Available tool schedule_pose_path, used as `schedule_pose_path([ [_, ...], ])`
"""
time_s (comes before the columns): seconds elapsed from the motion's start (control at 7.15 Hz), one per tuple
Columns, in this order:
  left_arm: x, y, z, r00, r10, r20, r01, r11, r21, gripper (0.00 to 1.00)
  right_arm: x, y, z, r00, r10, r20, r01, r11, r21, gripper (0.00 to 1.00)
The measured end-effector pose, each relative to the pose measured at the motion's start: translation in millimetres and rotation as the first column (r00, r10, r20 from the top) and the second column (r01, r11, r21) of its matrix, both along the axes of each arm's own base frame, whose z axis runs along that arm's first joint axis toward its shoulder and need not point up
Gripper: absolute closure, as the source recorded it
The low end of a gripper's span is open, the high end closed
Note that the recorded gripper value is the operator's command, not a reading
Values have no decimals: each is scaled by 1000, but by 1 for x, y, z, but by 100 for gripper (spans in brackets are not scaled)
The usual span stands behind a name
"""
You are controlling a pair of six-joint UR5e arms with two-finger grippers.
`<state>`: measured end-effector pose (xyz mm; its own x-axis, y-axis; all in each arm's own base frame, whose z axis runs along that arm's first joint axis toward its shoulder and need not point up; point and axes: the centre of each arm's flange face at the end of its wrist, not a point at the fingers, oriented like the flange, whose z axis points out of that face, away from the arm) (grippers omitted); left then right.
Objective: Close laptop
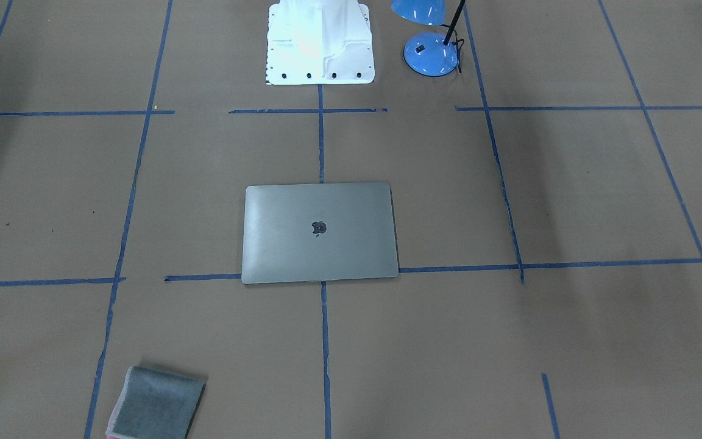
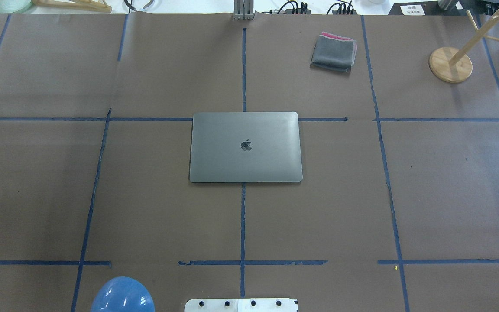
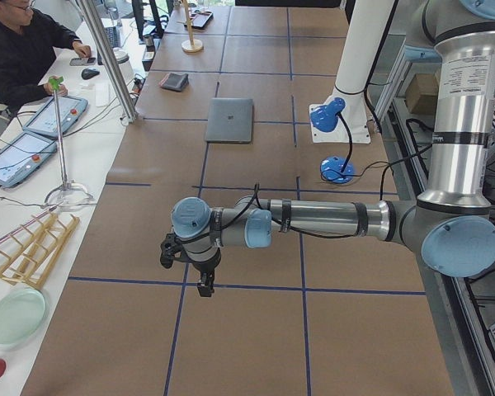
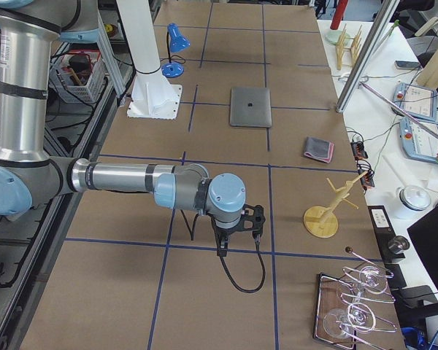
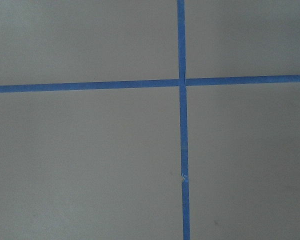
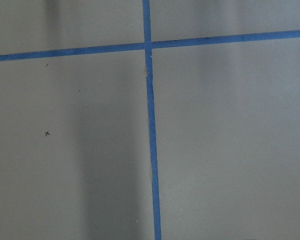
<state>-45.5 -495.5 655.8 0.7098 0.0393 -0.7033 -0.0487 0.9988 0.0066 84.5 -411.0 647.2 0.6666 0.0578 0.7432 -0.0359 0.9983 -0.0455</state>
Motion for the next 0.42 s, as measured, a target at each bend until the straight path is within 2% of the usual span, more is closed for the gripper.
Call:
schedule_pose_path([
  [0.42, 0, -2, 0, 1000, 0, 1, 0, 1000, 1, 0, 0, 0, 0, 1000, 2, 0, -2, 1000, -3, 0],
])
